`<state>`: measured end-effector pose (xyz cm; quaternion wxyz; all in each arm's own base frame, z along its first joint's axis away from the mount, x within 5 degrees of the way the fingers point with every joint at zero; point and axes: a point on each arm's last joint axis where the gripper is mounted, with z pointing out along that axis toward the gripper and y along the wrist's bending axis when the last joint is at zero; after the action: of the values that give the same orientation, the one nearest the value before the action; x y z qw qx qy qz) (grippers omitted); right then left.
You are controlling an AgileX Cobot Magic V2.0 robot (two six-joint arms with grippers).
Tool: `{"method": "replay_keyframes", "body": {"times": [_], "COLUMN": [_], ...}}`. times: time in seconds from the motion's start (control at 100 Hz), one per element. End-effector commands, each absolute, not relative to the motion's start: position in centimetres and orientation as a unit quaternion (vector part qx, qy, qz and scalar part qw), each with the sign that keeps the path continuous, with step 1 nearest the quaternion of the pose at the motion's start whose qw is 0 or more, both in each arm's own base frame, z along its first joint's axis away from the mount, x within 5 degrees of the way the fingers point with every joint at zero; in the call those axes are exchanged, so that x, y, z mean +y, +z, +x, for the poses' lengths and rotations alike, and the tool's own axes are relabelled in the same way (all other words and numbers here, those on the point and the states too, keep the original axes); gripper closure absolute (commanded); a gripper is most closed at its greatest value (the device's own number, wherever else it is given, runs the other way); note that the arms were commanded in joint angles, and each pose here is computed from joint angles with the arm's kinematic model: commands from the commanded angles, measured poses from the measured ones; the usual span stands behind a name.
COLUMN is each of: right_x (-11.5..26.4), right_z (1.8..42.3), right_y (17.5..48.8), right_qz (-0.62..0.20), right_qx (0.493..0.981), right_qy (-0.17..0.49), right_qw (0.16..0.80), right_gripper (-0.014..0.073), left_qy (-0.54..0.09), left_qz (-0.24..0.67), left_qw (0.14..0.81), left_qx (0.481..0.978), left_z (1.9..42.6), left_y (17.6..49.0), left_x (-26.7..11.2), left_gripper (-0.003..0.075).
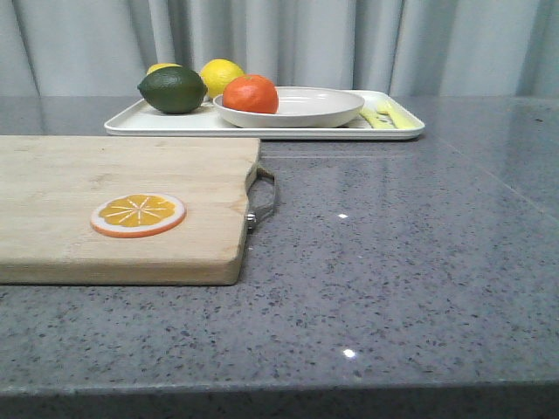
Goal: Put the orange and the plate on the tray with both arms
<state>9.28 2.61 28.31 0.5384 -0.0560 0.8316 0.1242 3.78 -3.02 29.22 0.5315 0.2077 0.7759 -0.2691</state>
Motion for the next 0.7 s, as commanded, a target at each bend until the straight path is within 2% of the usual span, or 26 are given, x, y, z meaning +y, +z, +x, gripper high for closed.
{"method": "replay_keyframes", "body": {"times": [0.0,0.26,0.39,0.69], "right_x": [2.5,2.5,2.5,2.5], "right_z": [9.5,9.5,9.5,9.5], "right_y": [29.7,29.7,29.7,29.7], "right_qz": [-0.052,-0.052,-0.052,-0.052], "right_qx": [0.807,0.807,0.807,0.807], "right_qy": [0.121,0.121,0.121,0.121], "right_qw": [0.576,0.576,0.576,0.576], "right_gripper": [0.0664,0.0664,0.0664,0.0663], "left_qy": [-0.276,-0.265,-0.219,-0.170], "left_qz": [0.208,0.196,0.207,0.097], "left_qw": [0.566,0.573,0.617,0.699], "left_qx": [0.748,0.750,0.727,0.687], "left_z": [3.9,4.3,4.8,5.7], "left_y": [30.5,29.9,29.4,27.1], "left_x": [-3.1,-3.1,-3.2,-2.3], "left_gripper": [0.0739,0.0739,0.0739,0.0739]}}
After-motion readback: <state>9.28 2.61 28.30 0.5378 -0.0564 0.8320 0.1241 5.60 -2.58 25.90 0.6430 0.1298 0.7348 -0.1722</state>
